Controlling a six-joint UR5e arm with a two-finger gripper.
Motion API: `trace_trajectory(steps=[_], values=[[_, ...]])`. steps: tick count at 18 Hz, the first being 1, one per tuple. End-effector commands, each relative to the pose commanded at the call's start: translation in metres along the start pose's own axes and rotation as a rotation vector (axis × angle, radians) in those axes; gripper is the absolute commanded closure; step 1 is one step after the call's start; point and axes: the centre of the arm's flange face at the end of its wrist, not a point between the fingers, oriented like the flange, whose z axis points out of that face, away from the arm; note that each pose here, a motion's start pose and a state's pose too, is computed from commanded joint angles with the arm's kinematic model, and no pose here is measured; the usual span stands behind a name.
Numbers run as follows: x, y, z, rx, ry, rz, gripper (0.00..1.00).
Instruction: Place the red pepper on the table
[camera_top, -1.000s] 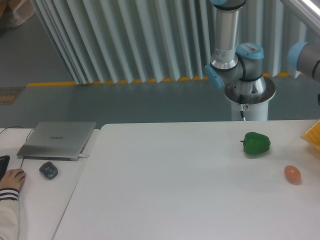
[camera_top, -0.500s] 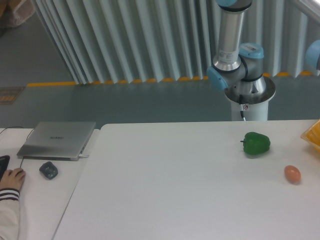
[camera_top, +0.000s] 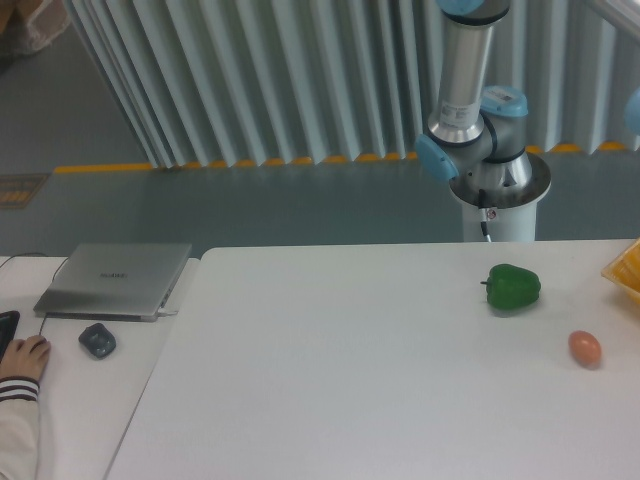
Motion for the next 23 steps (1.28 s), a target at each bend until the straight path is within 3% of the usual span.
trace_trajectory(steps=[3, 23], values=[[-0.004, 0.000, 0.004, 0.022, -0.032, -0.004, 0.00], [-0.002, 0.020, 0.034, 0.064, -0.013, -0.024, 0.00]])
